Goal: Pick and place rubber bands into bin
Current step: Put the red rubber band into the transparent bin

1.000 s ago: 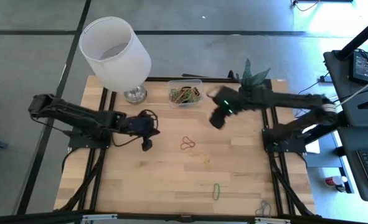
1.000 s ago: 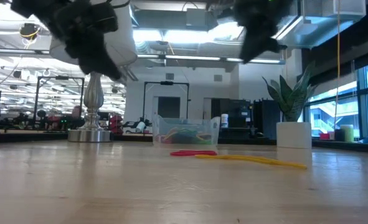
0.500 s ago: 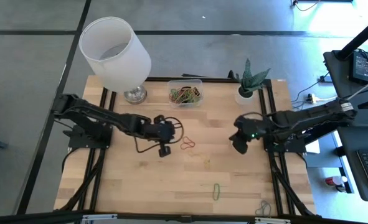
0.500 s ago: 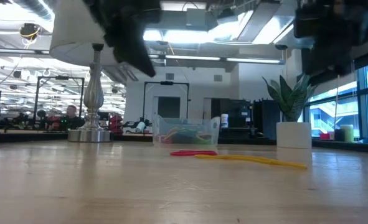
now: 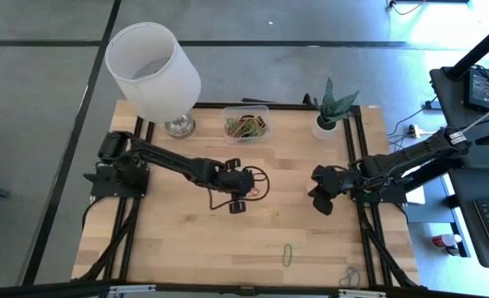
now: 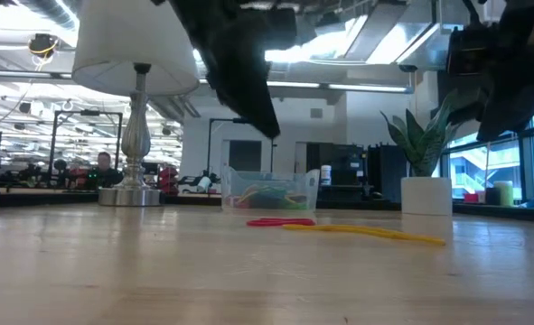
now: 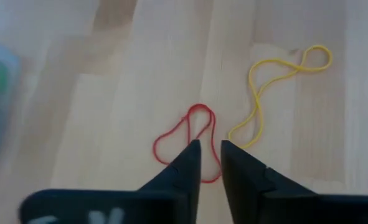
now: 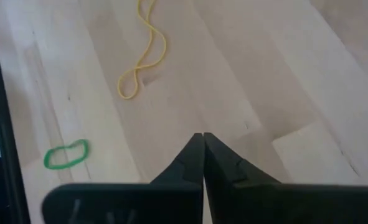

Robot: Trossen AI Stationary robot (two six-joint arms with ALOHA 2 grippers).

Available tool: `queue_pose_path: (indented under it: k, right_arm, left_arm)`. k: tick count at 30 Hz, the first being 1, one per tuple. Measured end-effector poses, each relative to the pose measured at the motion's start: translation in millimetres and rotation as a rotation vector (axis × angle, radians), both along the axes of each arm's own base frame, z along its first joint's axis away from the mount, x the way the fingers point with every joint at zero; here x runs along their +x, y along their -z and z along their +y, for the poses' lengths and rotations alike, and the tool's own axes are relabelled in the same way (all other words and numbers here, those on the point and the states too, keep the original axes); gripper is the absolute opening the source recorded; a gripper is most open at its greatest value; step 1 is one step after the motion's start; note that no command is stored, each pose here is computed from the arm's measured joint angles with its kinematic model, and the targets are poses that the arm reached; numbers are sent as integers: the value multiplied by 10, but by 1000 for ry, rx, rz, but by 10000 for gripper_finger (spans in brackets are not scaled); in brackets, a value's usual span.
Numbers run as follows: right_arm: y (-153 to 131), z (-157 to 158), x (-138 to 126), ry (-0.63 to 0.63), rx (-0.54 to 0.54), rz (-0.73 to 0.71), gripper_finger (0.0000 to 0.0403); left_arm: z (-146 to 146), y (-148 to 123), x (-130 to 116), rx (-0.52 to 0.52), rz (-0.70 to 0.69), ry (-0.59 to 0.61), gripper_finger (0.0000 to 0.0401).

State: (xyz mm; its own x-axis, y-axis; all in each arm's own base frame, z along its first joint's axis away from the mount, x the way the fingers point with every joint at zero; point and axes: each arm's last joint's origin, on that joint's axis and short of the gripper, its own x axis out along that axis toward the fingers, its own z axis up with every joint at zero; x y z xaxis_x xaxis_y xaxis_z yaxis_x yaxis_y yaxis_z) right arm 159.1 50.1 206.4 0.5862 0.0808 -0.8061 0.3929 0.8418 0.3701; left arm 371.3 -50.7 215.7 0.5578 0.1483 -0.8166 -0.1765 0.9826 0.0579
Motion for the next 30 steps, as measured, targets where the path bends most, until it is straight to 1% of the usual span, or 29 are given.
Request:
queue_pose_path:
  k: [5, 9, 12, 15, 18, 20, 22, 24, 27, 30]
  right_arm:
    - [0, -1, -1, -20, -16, -1, 5]
    - [0, -1, -1, -36, -28, -3, 5]
    - [0, -1, 0, -36, -29, -4, 5]
    - [-1, -1, 1, -36, -29, -5, 6]
    - [-4, 0, 4, -34, -27, -9, 6]
    - [-7, 1, 8, -34, -26, -15, 6]
    - [-14, 3, 16, -33, -23, -24, 6]
    - [-23, 7, 28, -33, -18, -39, 6]
    - [-35, 12, 42, -34, -14, -59, 6]
    - [-40, 1, 48, -8, -46, -73, 6]
  left_arm:
    - [-12, 288, 107, -42, 67, -35, 101]
    - [24, 543, 166, -69, 128, -74, 128]
    - [61, 678, 204, -78, 144, -117, 135]
    - [110, 774, 220, -42, 161, -144, 136]
    - [153, 822, 246, -11, 160, -140, 136]
    - [175, 846, 263, -6, 160, -129, 130]
    - [197, 849, 278, -19, 154, -121, 115]
    - [216, 850, 279, -24, 156, -122, 85]
    - [231, 843, 271, -20, 158, -128, 21]
    - [229, 812, 285, -18, 168, -115, 5]
